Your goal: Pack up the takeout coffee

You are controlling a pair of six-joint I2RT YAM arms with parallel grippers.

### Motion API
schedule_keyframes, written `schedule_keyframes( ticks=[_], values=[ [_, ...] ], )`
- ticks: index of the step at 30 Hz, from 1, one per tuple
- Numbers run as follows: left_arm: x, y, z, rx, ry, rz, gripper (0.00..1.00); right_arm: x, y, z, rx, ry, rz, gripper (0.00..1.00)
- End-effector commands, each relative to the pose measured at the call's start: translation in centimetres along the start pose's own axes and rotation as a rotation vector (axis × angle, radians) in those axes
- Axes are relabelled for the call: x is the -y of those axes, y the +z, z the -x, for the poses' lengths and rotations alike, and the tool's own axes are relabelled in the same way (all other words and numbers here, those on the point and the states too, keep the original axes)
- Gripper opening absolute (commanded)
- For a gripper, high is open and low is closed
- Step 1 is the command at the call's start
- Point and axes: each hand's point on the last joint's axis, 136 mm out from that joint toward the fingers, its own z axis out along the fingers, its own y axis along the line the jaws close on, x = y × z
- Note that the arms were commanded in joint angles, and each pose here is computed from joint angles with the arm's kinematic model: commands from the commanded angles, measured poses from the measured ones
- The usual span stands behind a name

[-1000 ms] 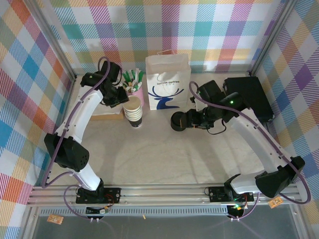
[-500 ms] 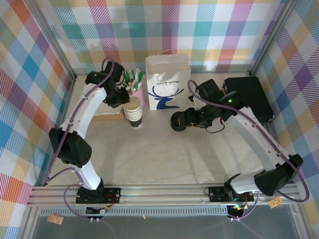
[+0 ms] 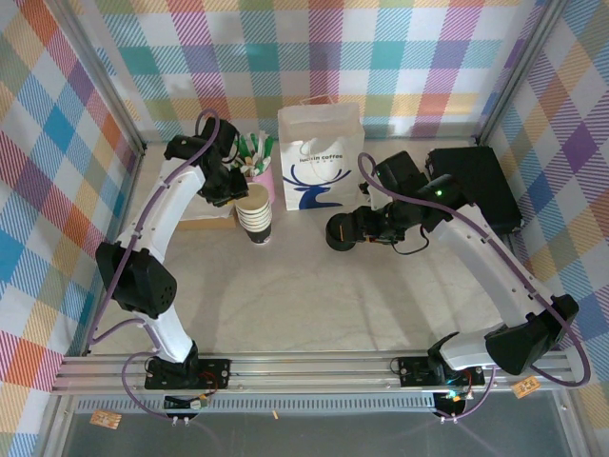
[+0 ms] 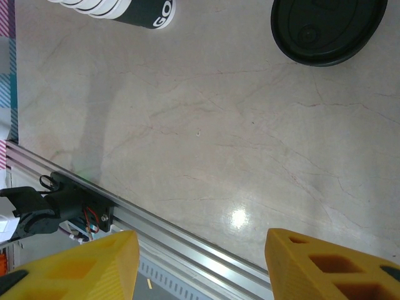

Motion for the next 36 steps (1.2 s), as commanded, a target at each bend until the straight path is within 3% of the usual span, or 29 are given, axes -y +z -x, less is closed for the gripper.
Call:
schedule_keyframes(
  ticks=[1,30,36],
  values=[
    [0.00,-0.23,-0.38,-0.023,0.012,0.013,0.27,-0.66,0.06,0.12,-0.003,-0.023,0.025,0.56],
    [-0.08,0.34,-0.45,-0.058,0.026,0.036,0.12,-0.73,-0.07,0.04,-0.003,-0.026,0.028,0.56],
    [-0.17,-0.01,-0.38,-0.054,0.021,0.040,0.04,-0.87,-0.36,0.20,0.003,-0.032,0.029,0.56]
  ],
)
